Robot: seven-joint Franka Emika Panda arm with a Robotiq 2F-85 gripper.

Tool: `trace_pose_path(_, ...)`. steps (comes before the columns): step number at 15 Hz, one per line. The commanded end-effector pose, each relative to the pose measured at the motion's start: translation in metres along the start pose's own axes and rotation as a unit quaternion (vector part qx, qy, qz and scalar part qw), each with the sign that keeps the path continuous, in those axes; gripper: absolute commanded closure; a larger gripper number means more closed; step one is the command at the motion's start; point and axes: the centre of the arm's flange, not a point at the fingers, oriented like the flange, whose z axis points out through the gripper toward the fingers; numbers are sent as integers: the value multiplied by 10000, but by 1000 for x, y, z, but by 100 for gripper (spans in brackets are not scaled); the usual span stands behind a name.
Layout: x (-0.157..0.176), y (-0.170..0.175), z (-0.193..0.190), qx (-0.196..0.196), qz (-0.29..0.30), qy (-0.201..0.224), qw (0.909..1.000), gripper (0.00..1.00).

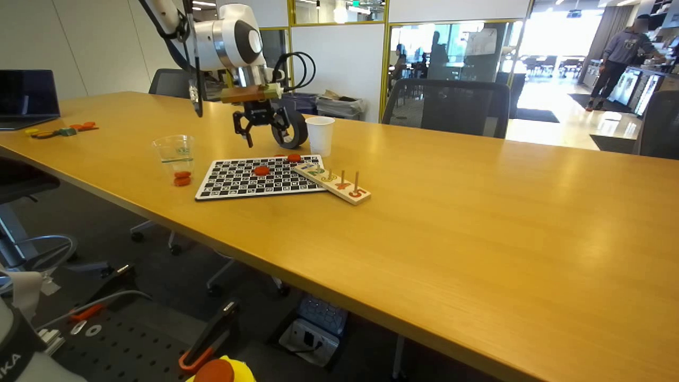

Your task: Pick up the orange tokens from the table and put them in the colourless cup. Pick up the blue token and put it in the white cup.

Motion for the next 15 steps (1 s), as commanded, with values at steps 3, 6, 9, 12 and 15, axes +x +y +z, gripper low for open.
trace_pose_path(3,14,12,16,169,66,129,9998,0)
trace_pose_path(6,14,14,26,207,144,119,9996,0)
trace_pose_path(9,15,19,33,252,184,91,9995,0)
trace_pose_path(12,16,23,38,303,242,80,9992,0)
trace_pose_path(15,16,33,42,381,261,101,9989,0)
